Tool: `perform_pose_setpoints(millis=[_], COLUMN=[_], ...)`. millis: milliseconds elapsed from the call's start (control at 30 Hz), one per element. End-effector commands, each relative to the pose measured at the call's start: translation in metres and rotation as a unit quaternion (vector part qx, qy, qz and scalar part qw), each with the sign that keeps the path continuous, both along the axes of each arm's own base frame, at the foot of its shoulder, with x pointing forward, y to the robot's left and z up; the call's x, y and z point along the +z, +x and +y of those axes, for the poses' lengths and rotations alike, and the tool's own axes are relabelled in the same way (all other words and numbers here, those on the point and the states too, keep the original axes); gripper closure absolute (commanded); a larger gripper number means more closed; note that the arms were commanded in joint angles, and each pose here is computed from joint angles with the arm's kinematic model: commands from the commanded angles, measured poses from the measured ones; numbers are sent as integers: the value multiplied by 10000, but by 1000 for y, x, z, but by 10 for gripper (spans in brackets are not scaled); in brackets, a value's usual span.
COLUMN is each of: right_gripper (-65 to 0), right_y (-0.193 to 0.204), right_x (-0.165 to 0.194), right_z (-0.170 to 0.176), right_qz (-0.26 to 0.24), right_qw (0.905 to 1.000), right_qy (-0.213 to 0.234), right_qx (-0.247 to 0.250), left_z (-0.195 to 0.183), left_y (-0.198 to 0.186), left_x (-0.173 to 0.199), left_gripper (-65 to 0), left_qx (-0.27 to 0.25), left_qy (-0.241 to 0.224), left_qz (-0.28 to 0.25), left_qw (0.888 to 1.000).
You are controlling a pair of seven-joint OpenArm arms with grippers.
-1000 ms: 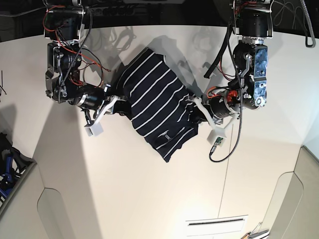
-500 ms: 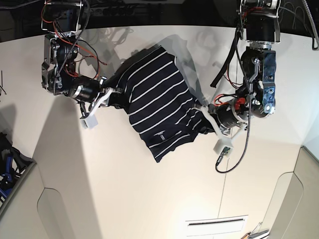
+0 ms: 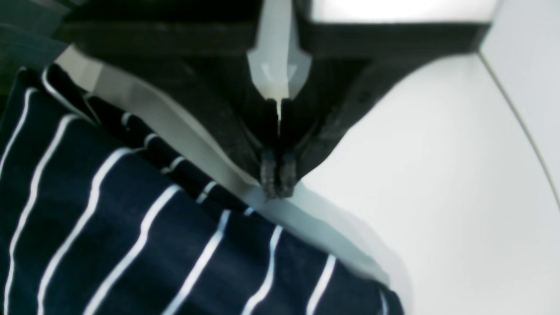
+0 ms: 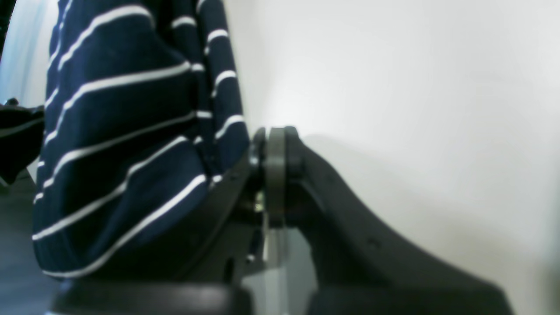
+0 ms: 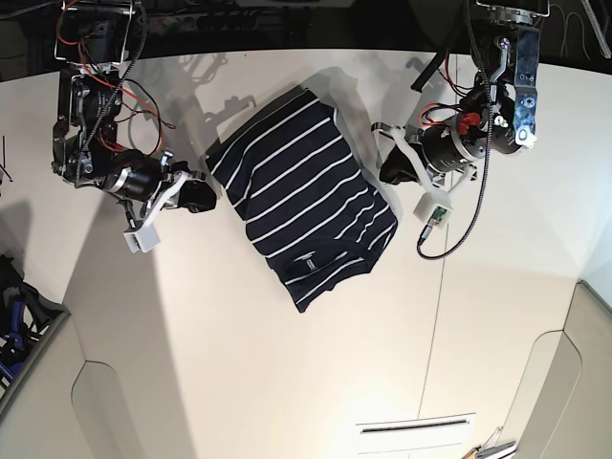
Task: Fold the T-shirt properly
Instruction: 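Press and square the bundle sides with both grippers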
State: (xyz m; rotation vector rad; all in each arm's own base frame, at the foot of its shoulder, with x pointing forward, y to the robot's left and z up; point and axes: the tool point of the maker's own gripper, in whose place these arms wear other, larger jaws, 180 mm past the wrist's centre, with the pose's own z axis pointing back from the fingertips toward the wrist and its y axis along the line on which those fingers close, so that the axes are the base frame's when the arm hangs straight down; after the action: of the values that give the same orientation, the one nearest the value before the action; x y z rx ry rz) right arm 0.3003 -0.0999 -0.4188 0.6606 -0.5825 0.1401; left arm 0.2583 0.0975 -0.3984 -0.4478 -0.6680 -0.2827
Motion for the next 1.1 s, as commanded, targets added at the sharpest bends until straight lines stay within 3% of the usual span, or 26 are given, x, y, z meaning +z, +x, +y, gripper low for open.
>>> perform_pose_setpoints(millis=[0, 233, 567, 667, 733, 867, 967, 1067], right_gripper=[0, 0, 0, -97, -124, -121, -15, 0], right_y=[12, 11, 24, 24, 24, 20, 16, 11], right_x=[15, 15, 30, 31, 30, 28, 26, 25], right_z=[0, -1, -36, -41, -41, -38, -36, -31], right_qz=[-263, -219, -334, -323, -321, -266, -216, -182], right_qw=[9996, 9996, 9966, 9961, 9961, 9964, 9961, 9952], right_qy=[118, 146, 338, 368, 369, 399, 482, 630], right_qx=[-52, -60, -667, -734, -733, -705, -710, -728], left_z=[-3, -8, -17, -17, -17, -12, -12, -9], left_y=[6, 7, 11, 11, 12, 18, 24, 31], left_x=[11, 13, 13, 13, 14, 15, 16, 13], left_gripper=[0, 0, 0, 0, 0, 0, 0, 0], left_qx=[-4, 25, 103, 107, 116, 134, 145, 179], left_qy=[-139, -231, -383, -382, -373, -206, -198, -194], left_qz=[-196, -232, -289, -297, -327, -457, -498, -470], left_qw=[9997, 9995, 9988, 9988, 9987, 9987, 9985, 9985])
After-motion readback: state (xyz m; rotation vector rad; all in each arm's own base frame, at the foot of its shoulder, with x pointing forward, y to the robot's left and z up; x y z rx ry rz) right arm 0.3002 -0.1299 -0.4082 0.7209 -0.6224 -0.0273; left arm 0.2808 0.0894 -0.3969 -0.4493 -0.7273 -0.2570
